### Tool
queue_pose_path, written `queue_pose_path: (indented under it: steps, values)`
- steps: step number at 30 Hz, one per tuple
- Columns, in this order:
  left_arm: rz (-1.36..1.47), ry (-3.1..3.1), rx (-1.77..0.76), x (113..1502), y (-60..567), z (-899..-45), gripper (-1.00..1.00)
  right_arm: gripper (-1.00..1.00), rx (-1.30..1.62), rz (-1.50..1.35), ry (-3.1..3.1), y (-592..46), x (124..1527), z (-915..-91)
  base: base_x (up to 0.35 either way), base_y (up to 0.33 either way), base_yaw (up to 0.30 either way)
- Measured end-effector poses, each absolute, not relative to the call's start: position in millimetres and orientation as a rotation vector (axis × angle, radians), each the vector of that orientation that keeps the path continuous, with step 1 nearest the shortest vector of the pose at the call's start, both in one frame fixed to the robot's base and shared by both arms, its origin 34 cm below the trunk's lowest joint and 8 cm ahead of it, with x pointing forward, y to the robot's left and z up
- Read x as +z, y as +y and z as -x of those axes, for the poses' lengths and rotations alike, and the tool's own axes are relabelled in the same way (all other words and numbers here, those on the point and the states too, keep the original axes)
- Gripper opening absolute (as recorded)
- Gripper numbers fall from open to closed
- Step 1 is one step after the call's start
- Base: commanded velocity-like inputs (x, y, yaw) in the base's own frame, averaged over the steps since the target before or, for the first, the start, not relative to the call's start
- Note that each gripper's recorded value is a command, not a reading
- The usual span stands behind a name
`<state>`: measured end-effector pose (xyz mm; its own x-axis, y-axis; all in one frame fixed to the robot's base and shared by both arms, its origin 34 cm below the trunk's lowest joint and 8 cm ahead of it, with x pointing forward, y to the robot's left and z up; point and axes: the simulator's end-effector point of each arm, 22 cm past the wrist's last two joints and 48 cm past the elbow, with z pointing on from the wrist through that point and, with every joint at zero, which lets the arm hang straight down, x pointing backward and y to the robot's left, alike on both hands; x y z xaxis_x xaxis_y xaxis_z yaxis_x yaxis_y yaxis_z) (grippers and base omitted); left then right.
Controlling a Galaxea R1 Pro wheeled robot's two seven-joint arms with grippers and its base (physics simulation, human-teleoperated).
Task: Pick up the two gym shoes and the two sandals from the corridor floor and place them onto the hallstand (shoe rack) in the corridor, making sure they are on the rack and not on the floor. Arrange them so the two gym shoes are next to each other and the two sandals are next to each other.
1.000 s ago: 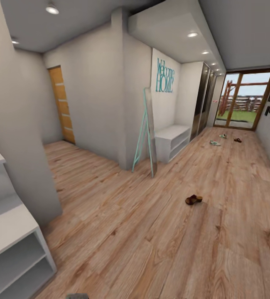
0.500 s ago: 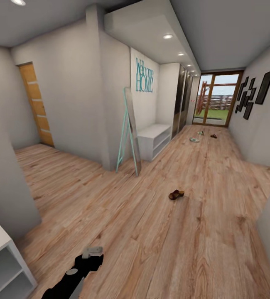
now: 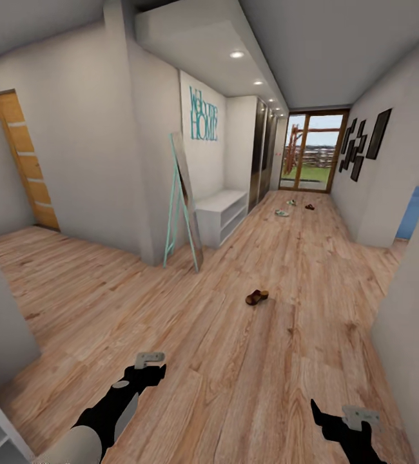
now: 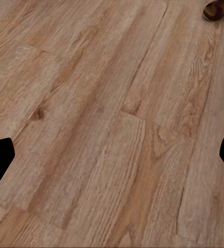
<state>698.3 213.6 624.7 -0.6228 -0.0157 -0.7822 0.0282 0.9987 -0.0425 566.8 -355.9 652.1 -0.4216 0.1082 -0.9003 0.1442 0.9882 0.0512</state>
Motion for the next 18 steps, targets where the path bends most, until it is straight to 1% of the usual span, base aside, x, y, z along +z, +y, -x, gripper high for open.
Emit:
queue_pose_path:
  steps: [2,3,4,7,12,18]
  values:
    - [-0.008,2.241,-0.062,625.4,214.1,-699.1,1.00,1.00,-0.035,-0.156,1.990,-351.2,668.7,-575.9,0.045,0.000,-0.039]
    - [-0.008,2.240,-0.062,625.8,214.4,-699.6,1.00,1.00,-0.033,-0.143,1.980,-348.8,677.1,-580.2,0.261,0.000,-0.009]
    - [-0.005,2.233,-0.060,629.3,217.2,-702.6,1.00,1.00,-0.033,-0.084,1.948,-337.7,714.7,-596.2,0.289,0.000,-0.006]
    - [-0.008,2.210,-0.062,638.5,215.1,-709.5,1.00,1.00,-0.031,-0.051,1.910,-330.0,749.4,-609.4,0.310,0.000,-0.003]
    - [-0.012,2.169,-0.064,655.4,212.6,-721.0,1.00,1.00,-0.033,-0.040,1.909,-328.7,767.3,-625.0,0.328,-0.004,-0.001]
    - [-0.017,2.111,-0.074,681.0,206.0,-736.1,1.00,1.00,-0.041,-0.039,1.903,-331.9,791.2,-648.8,0.336,-0.052,0.000]
